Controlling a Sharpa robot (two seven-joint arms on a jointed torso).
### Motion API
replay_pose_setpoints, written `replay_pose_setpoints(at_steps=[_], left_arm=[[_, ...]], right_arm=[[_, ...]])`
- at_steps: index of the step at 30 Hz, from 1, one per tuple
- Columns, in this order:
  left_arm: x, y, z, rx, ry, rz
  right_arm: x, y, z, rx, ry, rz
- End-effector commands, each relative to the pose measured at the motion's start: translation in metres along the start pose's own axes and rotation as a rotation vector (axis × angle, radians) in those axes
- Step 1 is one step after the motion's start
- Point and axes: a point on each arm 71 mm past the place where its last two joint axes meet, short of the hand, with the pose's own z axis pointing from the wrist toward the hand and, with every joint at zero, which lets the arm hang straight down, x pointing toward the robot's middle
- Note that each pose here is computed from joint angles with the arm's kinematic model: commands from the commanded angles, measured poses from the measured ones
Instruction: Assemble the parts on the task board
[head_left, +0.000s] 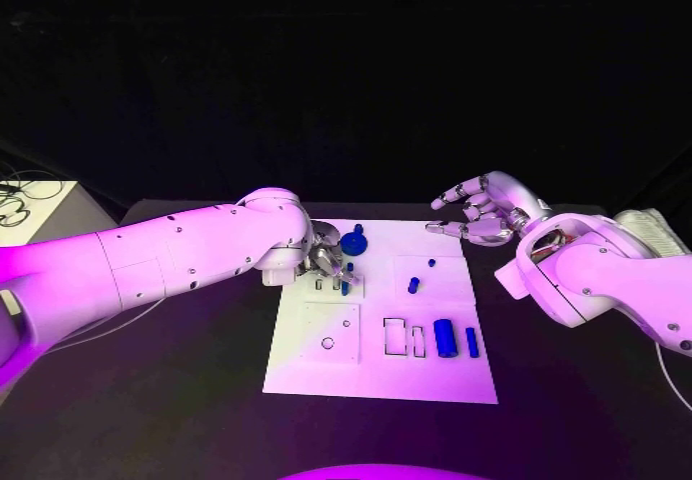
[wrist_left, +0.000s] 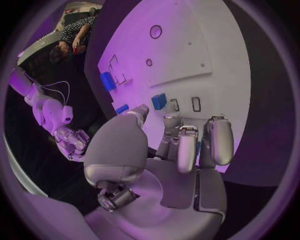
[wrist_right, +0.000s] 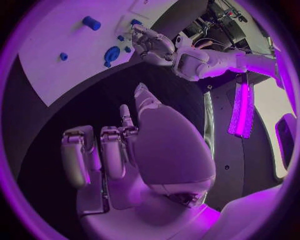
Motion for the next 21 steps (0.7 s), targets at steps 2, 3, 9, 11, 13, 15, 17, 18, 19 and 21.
replay_pose_setpoints(at_steps=[2,3,9,11,13,15,17,18,19,21], left_arm=[[0.0017,-0.0025,0.0006,0.003,0.034,0.007],[0.0018,-0.0026,0.0007,0.003,0.035,0.006],[0.0023,-0.0023,0.0008,0.004,0.043,0.002],[0.0027,-0.0024,0.0007,0.006,0.049,0.0],[0.0032,-0.003,0.0007,0.008,0.054,-0.001],[0.0038,-0.0037,0.0008,0.011,0.06,-0.004],[0.0042,-0.0043,0.0009,0.014,0.065,-0.006],[0.0042,-0.0044,0.001,0.014,0.066,-0.007],[0.0042,-0.0044,0.0011,0.014,0.067,-0.008],[0.0041,-0.0041,0.0013,0.013,0.067,-0.009]], right_arm=[[0.0009,0.0002,0.0005,-0.001,0.013,-0.005],[0.0008,0.0001,0.0006,0.0,0.013,-0.006],[0.0008,-0.0006,0.0015,0.004,0.012,-0.007],[0.0008,-0.0008,0.0019,0.005,0.012,-0.008],[0.0007,-0.001,0.0023,0.005,0.012,-0.009],[0.0006,-0.0012,0.0026,0.005,0.011,-0.012],[0.0006,-0.0013,0.0028,0.004,0.01,-0.014],[0.0006,-0.0013,0.0029,0.004,0.01,-0.014],[0.0005,-0.0013,0.003,0.004,0.01,-0.015],[0.0005,-0.0014,0.0031,0.004,0.01,-0.016]])
